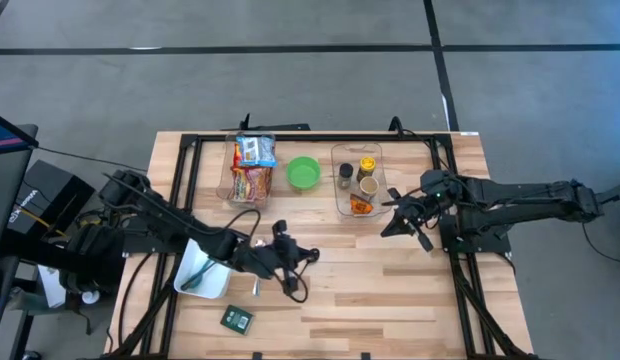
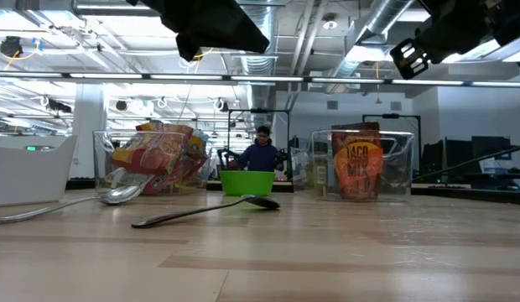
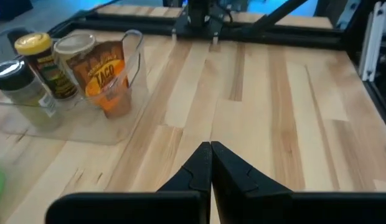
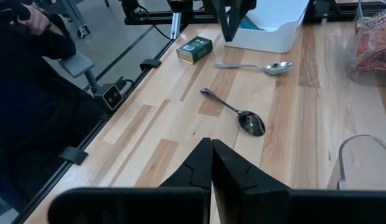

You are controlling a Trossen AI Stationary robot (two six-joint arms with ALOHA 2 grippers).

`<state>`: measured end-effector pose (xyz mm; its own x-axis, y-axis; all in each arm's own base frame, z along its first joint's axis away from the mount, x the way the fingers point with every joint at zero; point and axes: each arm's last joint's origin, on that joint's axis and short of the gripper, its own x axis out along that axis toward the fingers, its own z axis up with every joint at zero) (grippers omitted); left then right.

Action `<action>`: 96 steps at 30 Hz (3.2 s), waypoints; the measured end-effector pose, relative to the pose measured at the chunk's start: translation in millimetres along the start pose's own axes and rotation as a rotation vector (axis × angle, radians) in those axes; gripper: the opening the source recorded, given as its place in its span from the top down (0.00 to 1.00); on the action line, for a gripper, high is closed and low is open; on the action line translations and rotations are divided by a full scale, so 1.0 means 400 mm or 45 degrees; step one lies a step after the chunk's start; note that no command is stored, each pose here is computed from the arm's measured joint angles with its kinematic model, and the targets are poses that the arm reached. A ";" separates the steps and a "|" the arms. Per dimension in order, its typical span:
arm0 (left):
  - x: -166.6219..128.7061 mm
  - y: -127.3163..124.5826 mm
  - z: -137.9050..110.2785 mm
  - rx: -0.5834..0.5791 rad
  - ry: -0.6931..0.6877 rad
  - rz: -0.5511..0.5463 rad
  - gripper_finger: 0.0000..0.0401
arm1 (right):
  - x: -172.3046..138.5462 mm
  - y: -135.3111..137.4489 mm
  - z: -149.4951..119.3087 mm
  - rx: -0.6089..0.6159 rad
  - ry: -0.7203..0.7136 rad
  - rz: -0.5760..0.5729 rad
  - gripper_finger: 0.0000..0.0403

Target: Pick & Place Food Item

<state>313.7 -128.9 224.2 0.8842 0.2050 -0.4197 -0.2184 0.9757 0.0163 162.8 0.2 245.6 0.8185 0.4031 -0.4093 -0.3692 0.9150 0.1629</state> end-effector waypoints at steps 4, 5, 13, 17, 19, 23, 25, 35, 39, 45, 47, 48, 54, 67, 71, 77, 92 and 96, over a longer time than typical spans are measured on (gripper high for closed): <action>0.002 -0.002 0.001 -0.041 0.071 0.025 1.00 | 0.000 0.000 0.000 0.000 0.000 0.000 1.00; 0.001 -0.001 -0.001 -0.052 0.091 0.032 1.00 | 0.000 0.000 0.000 -0.001 0.001 0.000 1.00; -0.003 0.009 0.001 -0.195 0.200 0.095 1.00 | 0.000 0.000 0.000 -0.002 0.000 0.000 1.00; -0.006 0.006 0.008 -0.264 0.260 0.047 1.00 | 0.000 0.000 0.000 -0.002 0.000 0.000 1.00; -0.003 0.002 0.005 -0.284 0.278 0.021 1.00 | 0.000 0.000 0.000 -0.001 0.001 0.000 1.00; 0.015 -0.004 -0.014 -0.310 0.337 -0.009 1.00 | 0.000 0.000 0.000 0.002 0.002 0.000 1.00; 0.031 -0.010 -0.033 -0.300 0.385 -0.027 1.00 | 0.000 0.000 -0.001 0.002 0.003 0.000 1.00; 0.102 -0.017 -0.064 -0.277 0.452 -0.225 1.00 | 0.000 0.000 -0.002 0.006 0.010 0.001 1.00; 0.108 -0.010 -0.040 -0.318 0.440 -0.209 1.00 | 0.000 0.000 -0.004 0.011 0.019 0.002 1.00; 0.126 -0.034 0.018 -0.266 0.457 -0.205 1.00 | 0.000 0.001 -0.005 0.014 0.025 0.002 1.00; 0.125 -0.035 0.033 -0.251 0.488 -0.189 1.00 | 0.000 0.001 -0.005 0.014 0.026 0.003 1.00; 0.126 -0.035 0.041 -0.253 0.490 -0.186 1.00 | 0.000 0.001 -0.005 0.015 0.026 0.003 1.00; 0.124 -0.024 0.044 -0.277 0.546 -0.115 1.00 | 0.000 0.001 -0.004 0.012 0.022 0.004 1.00; 0.111 0.005 0.011 -0.446 0.690 0.134 1.00 | 0.000 0.001 -0.005 0.024 0.025 0.003 1.00; 0.109 0.002 0.010 -0.473 0.686 0.143 1.00 | 0.000 0.001 -0.005 0.024 0.025 0.003 1.00; 0.112 0.001 -0.021 -0.512 0.687 0.150 1.00 | 0.000 0.001 -0.005 0.024 0.025 0.004 1.00; 0.128 0.016 -0.111 -0.574 0.610 0.132 1.00 | 0.010 0.024 -0.005 0.025 0.040 0.076 1.00; 0.127 0.018 -0.127 -0.572 0.611 0.129 1.00 | 0.012 0.032 -0.005 0.028 0.045 0.097 1.00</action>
<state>336.2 -115.4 156.7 0.5910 0.1355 -0.7952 -0.5333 0.8052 -0.2592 161.3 13.8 243.8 0.7719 0.4714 -0.4266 -0.4199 0.8818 0.2145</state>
